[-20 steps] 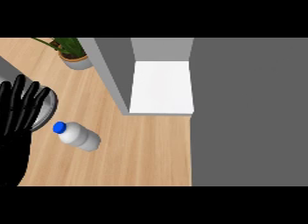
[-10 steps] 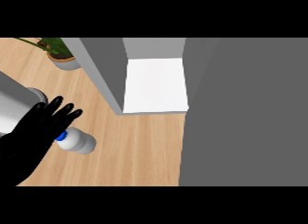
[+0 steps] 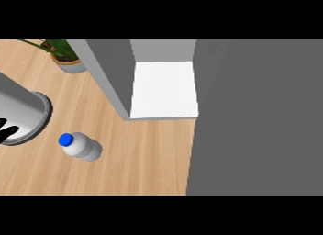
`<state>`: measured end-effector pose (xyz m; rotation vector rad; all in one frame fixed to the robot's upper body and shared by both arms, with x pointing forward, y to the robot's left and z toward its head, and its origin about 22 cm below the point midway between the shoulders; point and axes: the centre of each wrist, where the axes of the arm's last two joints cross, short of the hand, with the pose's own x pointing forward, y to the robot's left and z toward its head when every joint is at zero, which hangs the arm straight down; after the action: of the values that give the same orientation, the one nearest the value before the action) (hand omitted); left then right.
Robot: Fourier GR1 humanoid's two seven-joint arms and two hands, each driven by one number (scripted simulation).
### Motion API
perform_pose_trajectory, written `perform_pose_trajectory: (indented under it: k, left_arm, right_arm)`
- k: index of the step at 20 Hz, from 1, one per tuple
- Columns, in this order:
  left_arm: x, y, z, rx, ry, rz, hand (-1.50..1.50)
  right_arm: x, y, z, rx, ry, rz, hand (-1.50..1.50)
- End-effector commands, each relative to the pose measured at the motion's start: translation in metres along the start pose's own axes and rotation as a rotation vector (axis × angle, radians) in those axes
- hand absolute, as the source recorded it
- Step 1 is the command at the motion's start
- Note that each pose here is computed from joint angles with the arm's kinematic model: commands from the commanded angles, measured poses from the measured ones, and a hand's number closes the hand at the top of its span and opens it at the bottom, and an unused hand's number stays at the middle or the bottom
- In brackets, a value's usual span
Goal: Pick up the bottled water, place it into the cabinet and close the cabinet
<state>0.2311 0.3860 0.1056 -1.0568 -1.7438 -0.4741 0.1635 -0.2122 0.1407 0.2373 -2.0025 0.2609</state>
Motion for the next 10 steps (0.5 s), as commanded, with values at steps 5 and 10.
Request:
perform_pose_trajectory:
  k: [5,10]
  left_arm:
    - [0.045,0.053,0.044,-0.033,0.054,0.055,-1.50]
    - [0.052,0.072,0.036,-0.054,0.116,0.022,-1.50]
  right_arm:
    - [0.035,0.019,0.018,-0.007,-0.008,-0.006,-1.50]
    - [0.037,0.028,0.020,0.001,0.015,-0.018,-1.50]
